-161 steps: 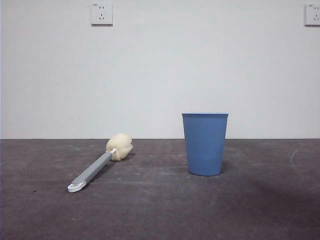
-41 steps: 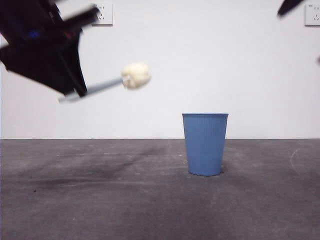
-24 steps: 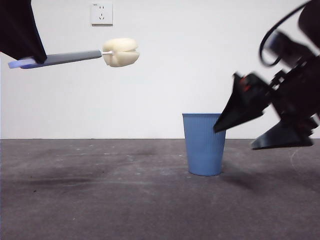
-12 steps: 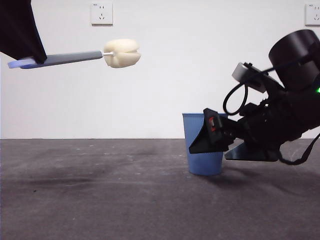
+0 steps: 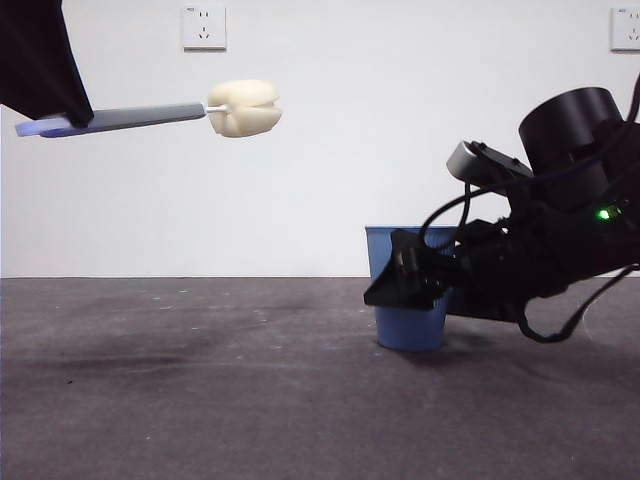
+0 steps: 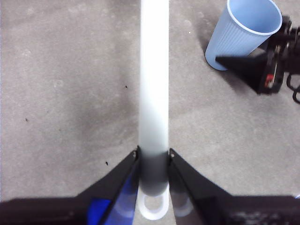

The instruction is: Pick up the cup brush,pick up the cup,insert the brush into the cup,clean the cup,put the cup brush back,put the cup back to the fixed position on the table

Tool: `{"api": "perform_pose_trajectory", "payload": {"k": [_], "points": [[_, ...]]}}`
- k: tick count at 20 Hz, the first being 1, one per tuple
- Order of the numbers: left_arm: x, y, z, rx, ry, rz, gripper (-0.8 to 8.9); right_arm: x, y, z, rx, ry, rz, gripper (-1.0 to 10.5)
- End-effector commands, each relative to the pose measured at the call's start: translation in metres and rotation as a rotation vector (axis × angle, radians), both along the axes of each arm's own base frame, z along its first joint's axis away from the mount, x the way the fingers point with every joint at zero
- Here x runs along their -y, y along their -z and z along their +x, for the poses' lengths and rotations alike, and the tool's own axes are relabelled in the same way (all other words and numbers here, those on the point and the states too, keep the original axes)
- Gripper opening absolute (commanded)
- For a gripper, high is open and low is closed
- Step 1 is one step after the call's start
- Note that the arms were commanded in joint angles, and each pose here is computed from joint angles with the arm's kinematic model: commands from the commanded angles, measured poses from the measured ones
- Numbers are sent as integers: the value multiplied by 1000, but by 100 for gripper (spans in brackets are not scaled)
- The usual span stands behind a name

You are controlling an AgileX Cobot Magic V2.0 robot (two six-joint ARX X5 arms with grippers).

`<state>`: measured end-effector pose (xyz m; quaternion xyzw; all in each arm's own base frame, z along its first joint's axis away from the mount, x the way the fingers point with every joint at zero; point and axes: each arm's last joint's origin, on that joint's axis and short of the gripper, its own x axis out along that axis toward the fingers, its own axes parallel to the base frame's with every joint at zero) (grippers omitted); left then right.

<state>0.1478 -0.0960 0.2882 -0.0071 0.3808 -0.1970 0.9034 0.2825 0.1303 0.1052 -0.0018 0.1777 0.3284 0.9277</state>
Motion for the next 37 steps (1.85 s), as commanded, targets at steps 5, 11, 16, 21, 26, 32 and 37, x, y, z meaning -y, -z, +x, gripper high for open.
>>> {"api": "perform_pose_trajectory", "payload": {"k": [5, 11, 16, 21, 26, 32, 37], "points": [[0, -1, 0, 13, 9, 4, -9, -3, 4, 1, -16, 18, 4, 185], [0, -1, -1, 17, 30, 27, -9, -5, 4, 0, -25, 9, 16, -16], [-3, 5, -6, -5, 139, 166, -9, -5, -18, -12, -70, -13, -69, -17], [-4, 7, -7, 28, 249, 260, -9, -4, -57, -23, -159, -26, -406, -17], [-6, 10, -11, 39, 395, 395, -9, -14, -94, -27, -213, -127, -657, -17], [-6, 12, -11, 61, 502, 469, -9, -24, -126, -32, -139, -215, -1081, -17], [1, 16, -10, 36, 572, 445, -9, -34, -127, -42, -52, -289, -1321, -17]]}}
